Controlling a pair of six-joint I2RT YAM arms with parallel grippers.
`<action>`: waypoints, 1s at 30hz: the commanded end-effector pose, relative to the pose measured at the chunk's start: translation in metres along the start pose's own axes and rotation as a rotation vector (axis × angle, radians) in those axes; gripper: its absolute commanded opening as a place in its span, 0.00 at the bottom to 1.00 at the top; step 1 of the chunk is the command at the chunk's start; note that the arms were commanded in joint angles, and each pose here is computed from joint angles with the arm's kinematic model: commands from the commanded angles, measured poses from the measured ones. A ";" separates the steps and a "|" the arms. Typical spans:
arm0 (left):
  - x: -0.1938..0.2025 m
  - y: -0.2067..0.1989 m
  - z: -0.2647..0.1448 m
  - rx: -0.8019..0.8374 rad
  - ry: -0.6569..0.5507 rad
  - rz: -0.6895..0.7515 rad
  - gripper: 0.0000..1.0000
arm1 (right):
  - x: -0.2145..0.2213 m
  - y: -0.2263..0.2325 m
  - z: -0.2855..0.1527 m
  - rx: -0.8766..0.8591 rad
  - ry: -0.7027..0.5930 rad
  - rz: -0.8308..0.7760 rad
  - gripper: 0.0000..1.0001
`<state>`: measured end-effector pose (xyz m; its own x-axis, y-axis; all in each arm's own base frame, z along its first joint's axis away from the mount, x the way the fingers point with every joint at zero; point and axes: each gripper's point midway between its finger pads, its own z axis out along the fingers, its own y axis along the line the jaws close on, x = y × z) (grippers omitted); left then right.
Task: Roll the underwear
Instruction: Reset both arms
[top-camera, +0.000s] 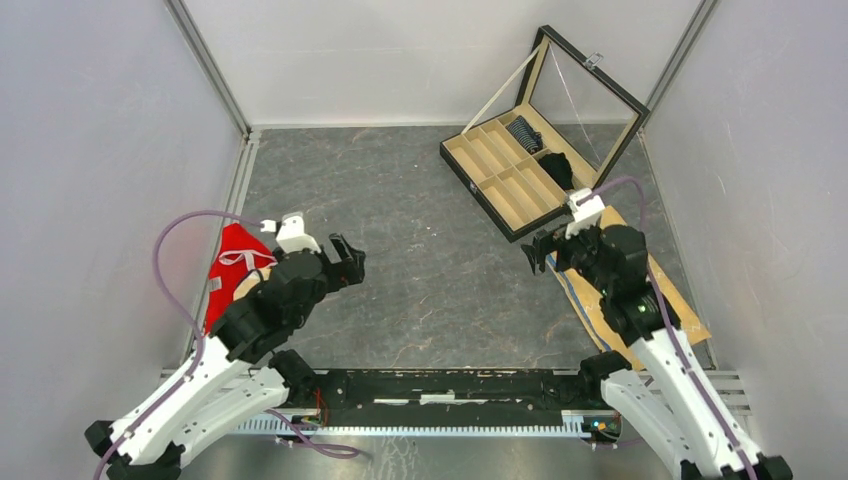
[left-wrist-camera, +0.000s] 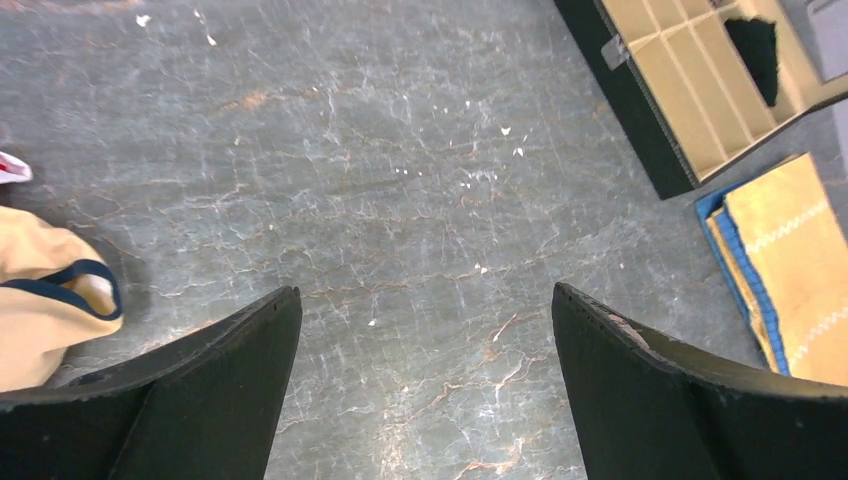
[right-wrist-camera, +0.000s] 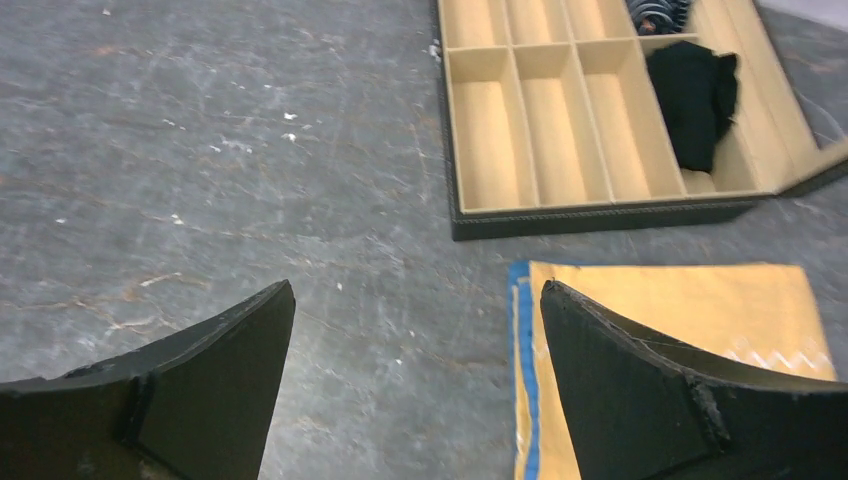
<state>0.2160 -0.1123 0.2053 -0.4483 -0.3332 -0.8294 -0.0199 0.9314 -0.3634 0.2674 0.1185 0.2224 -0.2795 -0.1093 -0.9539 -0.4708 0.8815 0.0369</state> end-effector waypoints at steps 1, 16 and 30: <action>-0.033 0.014 -0.024 -0.031 -0.085 0.048 1.00 | 0.004 -0.018 -0.028 0.118 -0.038 -0.070 0.98; -0.059 0.033 -0.042 -0.075 -0.218 0.013 1.00 | 0.001 -0.030 -0.064 0.227 -0.226 -0.125 0.98; -0.057 0.030 -0.040 -0.066 -0.211 0.014 1.00 | 0.013 -0.028 -0.058 0.213 -0.211 -0.111 0.98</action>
<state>0.2034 -0.0649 0.2498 -0.2844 -0.3496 -0.8927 -0.0717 0.9363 -0.3438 0.2252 0.0651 0.2193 -0.0791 -0.1457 -0.9862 -0.3054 0.9452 -0.1151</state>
